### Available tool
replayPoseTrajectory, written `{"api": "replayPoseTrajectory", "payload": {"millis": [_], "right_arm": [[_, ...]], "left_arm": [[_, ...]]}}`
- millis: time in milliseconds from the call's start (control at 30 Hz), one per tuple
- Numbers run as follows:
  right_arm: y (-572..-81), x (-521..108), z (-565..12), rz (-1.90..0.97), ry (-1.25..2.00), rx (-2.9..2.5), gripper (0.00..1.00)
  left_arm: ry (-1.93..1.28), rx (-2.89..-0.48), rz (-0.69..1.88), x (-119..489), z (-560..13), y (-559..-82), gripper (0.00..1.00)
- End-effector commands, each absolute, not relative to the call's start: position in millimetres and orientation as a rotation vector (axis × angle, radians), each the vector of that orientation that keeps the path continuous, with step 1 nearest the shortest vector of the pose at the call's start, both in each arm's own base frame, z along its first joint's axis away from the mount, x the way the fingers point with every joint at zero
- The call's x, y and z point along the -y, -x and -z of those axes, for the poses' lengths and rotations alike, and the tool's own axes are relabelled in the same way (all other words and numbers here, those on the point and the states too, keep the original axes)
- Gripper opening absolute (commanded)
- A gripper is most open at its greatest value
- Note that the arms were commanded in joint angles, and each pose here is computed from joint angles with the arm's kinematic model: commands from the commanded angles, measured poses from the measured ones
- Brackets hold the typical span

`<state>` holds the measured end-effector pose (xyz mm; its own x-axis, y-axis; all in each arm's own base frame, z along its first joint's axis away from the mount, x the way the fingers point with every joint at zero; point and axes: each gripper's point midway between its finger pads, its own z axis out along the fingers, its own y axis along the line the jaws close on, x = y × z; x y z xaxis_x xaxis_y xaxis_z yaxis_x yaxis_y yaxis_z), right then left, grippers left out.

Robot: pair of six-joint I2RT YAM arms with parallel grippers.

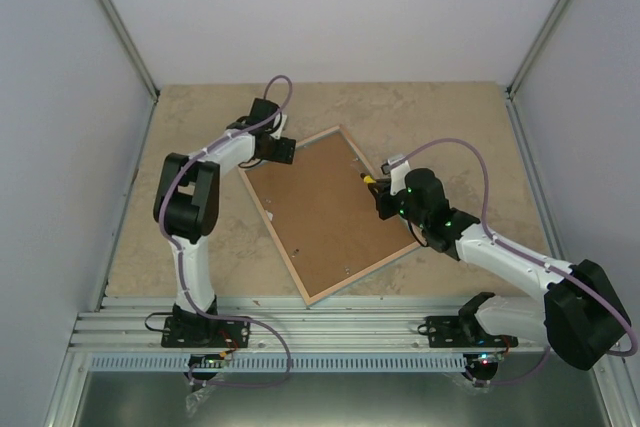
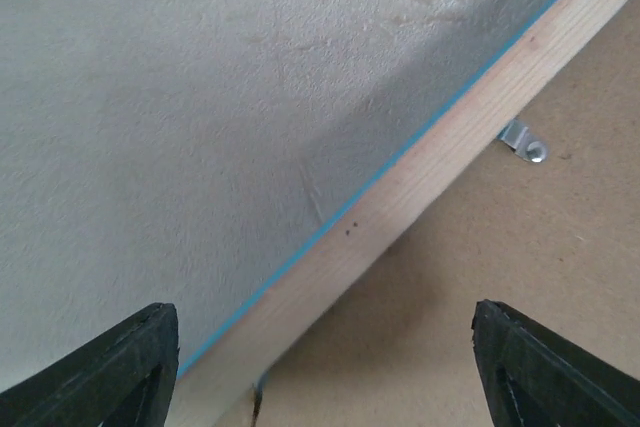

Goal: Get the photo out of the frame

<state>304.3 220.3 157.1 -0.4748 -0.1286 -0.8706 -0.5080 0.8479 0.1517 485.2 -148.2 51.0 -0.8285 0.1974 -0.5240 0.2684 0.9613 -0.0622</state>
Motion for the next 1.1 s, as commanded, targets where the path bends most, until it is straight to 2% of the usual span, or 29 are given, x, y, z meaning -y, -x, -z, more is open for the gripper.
{"api": "replayPoseTrajectory", "payload": {"millis": [0, 300, 767, 1067], "right_arm": [[-302.1, -218.3, -158.1, -0.486, 0.475, -2.042, 0.01], [-297.1, -214.7, -152.1, -0.492, 0.459, -2.065, 0.00], [-303.7, -226.7, -152.7, -0.532, 0.479, -2.043, 0.01], [-307.3, -235.7, -151.9, -0.555, 0.507, -2.047, 0.00]], "left_arm": [[-0.408, -2.559, 0.203, 150.6, -46.9, -499.9, 0.82], [-0.390, -2.609, 0.251, 144.8, -26.1, -502.1, 0.72], [-0.246, -2.719, 0.263, 135.5, -24.0, -468.0, 0.36], [-0.119, -2.787, 0.264, 130.2, -30.1, -437.6, 0.27]]}}
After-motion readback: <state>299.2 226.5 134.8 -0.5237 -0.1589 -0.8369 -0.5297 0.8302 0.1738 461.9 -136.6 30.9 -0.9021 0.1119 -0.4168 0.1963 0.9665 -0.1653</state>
